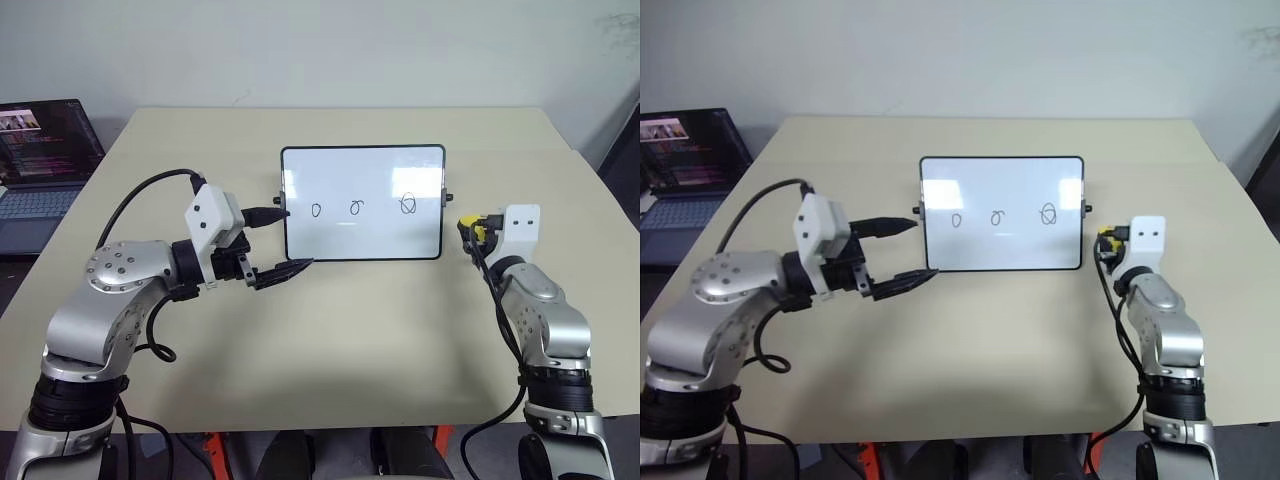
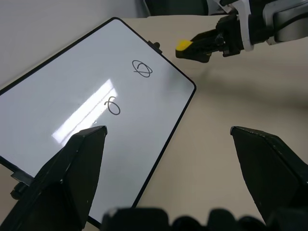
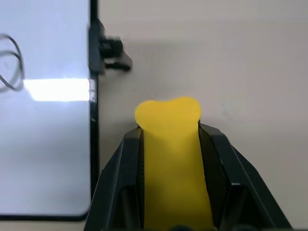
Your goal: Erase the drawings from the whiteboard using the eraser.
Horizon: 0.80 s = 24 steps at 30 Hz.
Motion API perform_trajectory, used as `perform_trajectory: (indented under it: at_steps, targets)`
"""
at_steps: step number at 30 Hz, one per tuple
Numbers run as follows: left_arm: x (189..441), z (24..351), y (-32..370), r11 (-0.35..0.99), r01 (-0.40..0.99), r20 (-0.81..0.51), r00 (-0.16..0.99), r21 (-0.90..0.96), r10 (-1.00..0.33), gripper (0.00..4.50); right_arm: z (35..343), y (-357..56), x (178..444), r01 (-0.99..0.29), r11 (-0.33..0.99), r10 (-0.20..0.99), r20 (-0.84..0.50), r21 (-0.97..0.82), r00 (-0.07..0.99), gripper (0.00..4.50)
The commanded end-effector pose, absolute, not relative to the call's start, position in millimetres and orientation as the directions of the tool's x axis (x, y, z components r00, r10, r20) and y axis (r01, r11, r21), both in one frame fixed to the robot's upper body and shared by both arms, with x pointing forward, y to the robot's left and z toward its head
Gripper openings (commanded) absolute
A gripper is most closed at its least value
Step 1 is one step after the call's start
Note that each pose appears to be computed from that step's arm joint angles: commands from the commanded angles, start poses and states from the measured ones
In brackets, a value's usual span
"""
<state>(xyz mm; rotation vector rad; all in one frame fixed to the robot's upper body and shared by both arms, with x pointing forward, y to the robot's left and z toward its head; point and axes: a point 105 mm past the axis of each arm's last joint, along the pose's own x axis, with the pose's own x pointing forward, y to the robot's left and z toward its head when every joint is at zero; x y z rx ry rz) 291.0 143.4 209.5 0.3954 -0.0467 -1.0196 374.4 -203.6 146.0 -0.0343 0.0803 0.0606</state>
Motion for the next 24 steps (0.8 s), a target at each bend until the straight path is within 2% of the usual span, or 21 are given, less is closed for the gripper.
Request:
perform_trajectory:
  at_steps: [1, 16, 24]
  targets:
    - [289.0, 220.6, 146.6, 0.460, 0.800, -0.122, 0.538, 0.386, -0.834, 4.50, 176.2, -195.3, 379.3, -0.101, 0.992, 0.103, 0.021, -0.075, 0.995, 1.23]
    - [288.8, 213.1, 145.8, 0.456, 0.802, -0.130, 0.537, 0.384, -0.834, 4.50, 205.3, -162.9, 398.9, -0.211, 0.973, 0.222, 0.121, -0.094, 0.968, 1.23]
    - [295.3, 209.5, 161.4, 0.519, 0.747, -0.125, 0.612, 0.416, -0.781, 4.50, 207.6, -155.9, 401.5, -0.228, 0.969, 0.240, 0.133, -0.094, 0.962, 1.23]
